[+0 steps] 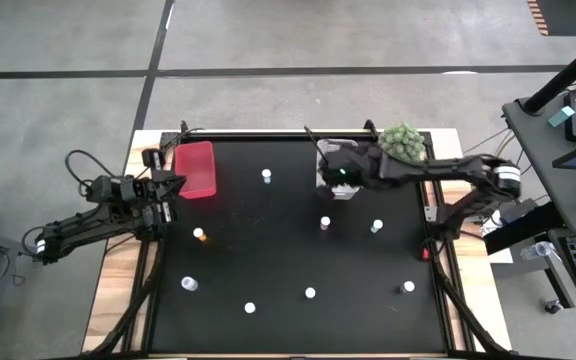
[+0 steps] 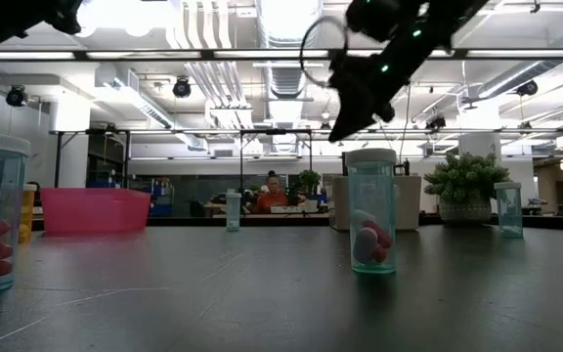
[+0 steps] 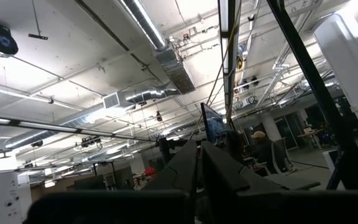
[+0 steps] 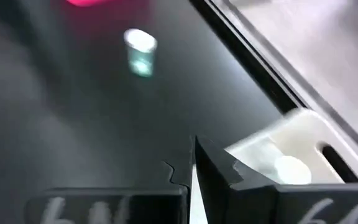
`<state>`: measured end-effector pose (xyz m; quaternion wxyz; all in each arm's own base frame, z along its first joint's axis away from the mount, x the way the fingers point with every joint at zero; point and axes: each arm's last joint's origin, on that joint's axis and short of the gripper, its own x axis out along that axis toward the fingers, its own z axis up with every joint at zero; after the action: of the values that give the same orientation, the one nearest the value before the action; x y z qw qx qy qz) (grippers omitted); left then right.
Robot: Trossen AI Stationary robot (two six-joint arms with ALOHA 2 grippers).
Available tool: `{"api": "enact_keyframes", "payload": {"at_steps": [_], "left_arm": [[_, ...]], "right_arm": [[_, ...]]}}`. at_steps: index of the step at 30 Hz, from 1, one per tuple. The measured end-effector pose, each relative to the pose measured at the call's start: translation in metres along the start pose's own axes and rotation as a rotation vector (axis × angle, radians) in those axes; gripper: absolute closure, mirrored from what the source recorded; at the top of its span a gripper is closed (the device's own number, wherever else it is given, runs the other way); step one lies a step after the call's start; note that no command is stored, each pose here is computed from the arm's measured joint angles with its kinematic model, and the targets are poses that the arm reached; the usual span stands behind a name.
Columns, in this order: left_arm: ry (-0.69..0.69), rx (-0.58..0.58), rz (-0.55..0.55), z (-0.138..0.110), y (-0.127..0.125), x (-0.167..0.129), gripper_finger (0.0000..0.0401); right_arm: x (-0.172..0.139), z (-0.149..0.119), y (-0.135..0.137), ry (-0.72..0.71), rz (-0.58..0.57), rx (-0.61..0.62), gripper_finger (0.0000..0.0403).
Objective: Pick and place medicine bottles into bin by pill shape (circle, oval)
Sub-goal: Put the orange tablet bottle into the red bin
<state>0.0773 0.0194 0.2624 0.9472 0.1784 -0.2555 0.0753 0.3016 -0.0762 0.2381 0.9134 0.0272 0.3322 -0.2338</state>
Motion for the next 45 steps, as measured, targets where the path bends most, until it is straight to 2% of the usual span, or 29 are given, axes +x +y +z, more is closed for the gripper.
{"api": "enact_keyframes", "payload": {"at_steps": [3, 7, 17, 24, 27, 33, 35, 39, 43, 45], "left_arm": [[0.014, -0.006, -0.003, -0.001, 0.000, 0.000, 0.0395], [0.056, -0.114, -0.010, -0.007, -0.001, 0.000, 0.0395], [0.071, -0.451, -0.001, -0.016, 0.000, 0.015, 0.0395], [0.003, -0.631, -0.006, -0.018, 0.003, 0.033, 0.0395], [-0.034, -0.705, -0.015, -0.011, 0.007, 0.044, 0.0395], [-0.014, -0.765, -0.045, 0.002, 0.011, 0.074, 0.0395], [0.020, -0.811, -0.051, 0.003, 0.012, 0.085, 0.0395], [0.172, -0.924, -0.051, -0.001, 0.009, 0.108, 0.0395], [0.399, -1.126, -0.023, -0.010, 0.001, 0.127, 0.0395], [0.501, -1.226, 0.007, -0.006, 0.000, 0.134, 0.0395]], "right_arm": [[-0.016, -0.012, 0.013, -0.134, 0.123, -0.100, 0.0390], [-0.036, -0.025, 0.020, -0.350, 0.226, -0.185, 0.0390], [-0.083, -0.043, 0.003, -0.621, 0.194, -0.273, 0.0390], [-0.097, -0.054, -0.002, -0.676, 0.196, -0.295, 0.0390], [-0.100, -0.053, -0.003, -0.690, 0.194, -0.291, 0.0390], [-0.100, -0.054, -0.003, -0.686, 0.188, -0.313, 0.0390], [-0.100, -0.054, -0.003, -0.684, 0.187, -0.314, 0.0390], [-0.099, -0.054, -0.003, -0.683, 0.186, -0.318, 0.0390], [-0.099, -0.054, -0.003, -0.676, 0.184, -0.321, 0.0390], [-0.099, -0.054, -0.003, -0.676, 0.184, -0.321, 0.0390]]}}
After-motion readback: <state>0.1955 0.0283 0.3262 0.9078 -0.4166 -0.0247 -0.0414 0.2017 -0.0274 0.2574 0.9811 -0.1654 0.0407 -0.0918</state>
